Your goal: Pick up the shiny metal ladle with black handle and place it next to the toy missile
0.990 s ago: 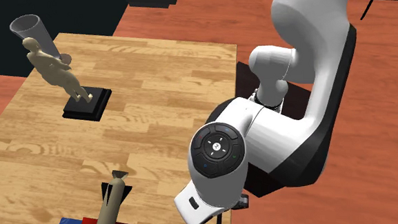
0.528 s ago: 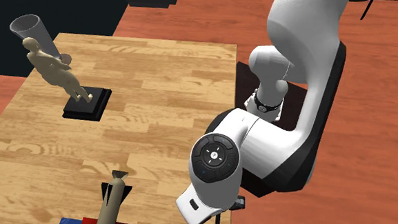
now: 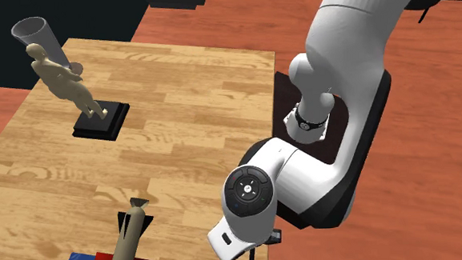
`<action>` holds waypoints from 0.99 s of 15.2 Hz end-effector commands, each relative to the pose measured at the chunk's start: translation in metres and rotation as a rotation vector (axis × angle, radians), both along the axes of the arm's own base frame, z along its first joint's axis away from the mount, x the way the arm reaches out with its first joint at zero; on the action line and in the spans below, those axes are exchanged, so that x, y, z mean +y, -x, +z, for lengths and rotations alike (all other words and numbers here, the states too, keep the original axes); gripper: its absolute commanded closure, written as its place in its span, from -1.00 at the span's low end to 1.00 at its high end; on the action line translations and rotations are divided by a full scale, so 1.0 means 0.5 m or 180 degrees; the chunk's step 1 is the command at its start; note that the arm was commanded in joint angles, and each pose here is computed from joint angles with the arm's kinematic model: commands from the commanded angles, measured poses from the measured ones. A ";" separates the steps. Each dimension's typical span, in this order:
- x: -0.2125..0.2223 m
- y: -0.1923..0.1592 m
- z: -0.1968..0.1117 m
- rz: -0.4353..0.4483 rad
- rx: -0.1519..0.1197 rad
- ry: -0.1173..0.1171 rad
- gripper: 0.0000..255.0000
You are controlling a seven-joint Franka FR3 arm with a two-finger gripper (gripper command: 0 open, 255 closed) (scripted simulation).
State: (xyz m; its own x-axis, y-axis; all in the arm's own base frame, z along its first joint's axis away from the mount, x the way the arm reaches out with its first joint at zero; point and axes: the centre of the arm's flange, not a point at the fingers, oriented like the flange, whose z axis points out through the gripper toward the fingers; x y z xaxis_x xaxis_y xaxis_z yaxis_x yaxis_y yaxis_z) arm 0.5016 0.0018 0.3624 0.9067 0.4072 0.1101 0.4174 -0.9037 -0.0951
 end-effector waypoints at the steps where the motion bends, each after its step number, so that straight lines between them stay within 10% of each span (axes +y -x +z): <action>1: 0.002 -0.001 -0.021 0.0000 -0.0002 0.0001 1.00; 9: 0.002 -0.001 -0.034 0.0000 -0.0002 0.0001 1.00; 10: 0.002 -0.001 -0.034 0.0000 -0.0002 0.0001 -1.00; 15: 0.002 -0.001 -0.034 0.0000 -0.0002 0.0001 -1.00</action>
State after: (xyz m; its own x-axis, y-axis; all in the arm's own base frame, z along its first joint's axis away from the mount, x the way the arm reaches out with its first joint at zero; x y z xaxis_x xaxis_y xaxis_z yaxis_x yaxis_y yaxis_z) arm 0.5021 0.0027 0.3452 0.9067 0.4071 0.1105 0.4173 -0.9038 -0.0946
